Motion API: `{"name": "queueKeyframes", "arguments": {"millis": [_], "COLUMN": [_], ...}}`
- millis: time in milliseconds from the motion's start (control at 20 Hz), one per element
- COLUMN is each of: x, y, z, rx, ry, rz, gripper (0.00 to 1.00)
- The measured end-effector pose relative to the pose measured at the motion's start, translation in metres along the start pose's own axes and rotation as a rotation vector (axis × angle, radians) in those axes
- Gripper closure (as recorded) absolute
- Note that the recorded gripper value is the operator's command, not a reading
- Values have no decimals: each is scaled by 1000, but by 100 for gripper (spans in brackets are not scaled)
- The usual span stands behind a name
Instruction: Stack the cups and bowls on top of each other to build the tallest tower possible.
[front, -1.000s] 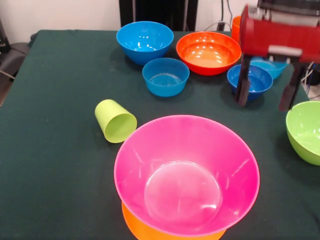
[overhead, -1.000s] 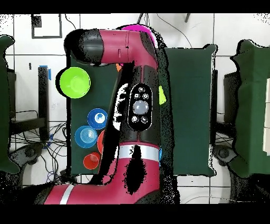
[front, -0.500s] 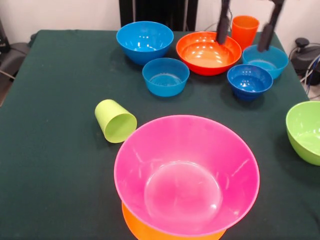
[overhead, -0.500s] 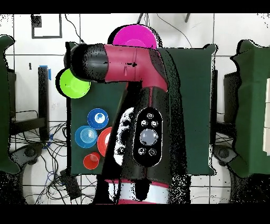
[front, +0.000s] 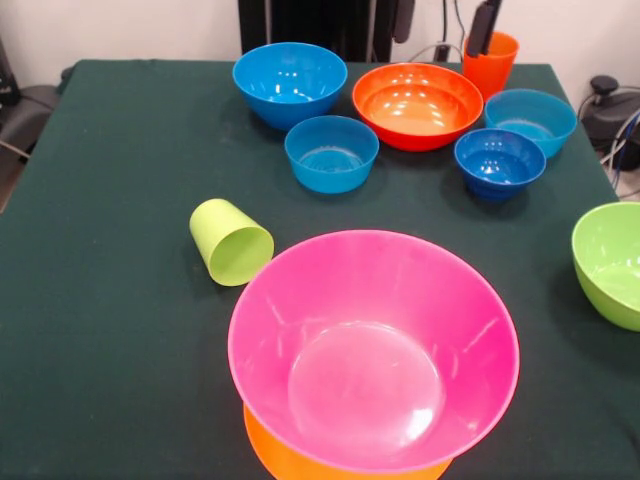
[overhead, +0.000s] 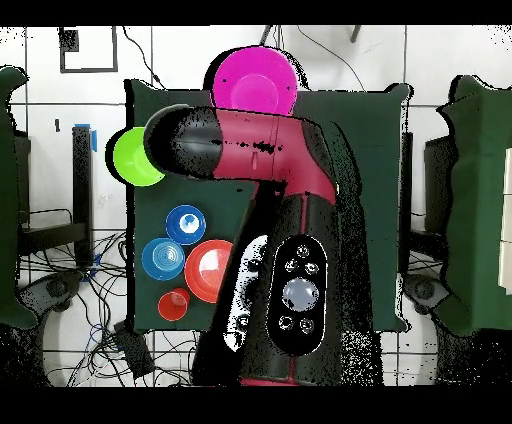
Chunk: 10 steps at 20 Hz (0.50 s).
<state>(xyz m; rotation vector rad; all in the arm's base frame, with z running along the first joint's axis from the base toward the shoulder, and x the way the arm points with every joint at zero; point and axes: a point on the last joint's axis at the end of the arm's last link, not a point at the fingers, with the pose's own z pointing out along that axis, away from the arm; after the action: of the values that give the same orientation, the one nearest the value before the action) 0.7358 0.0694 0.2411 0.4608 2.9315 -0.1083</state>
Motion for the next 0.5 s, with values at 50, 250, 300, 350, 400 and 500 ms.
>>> {"name": "queueKeyframes", "arguments": {"millis": [50, 250, 300, 350, 400, 500], "x": [3, 11, 14, 20, 24, 30], "y": [-2, -8, -9, -11, -13, -15], "z": [1, 6, 9, 14, 16, 21], "rx": [2, 8, 10, 15, 17, 21], "ry": [8, 28, 37, 53, 61, 77], "rz": [3, 7, 8, 10, 10, 12], "gripper": [0, 0, 0, 0, 0, 0]}}
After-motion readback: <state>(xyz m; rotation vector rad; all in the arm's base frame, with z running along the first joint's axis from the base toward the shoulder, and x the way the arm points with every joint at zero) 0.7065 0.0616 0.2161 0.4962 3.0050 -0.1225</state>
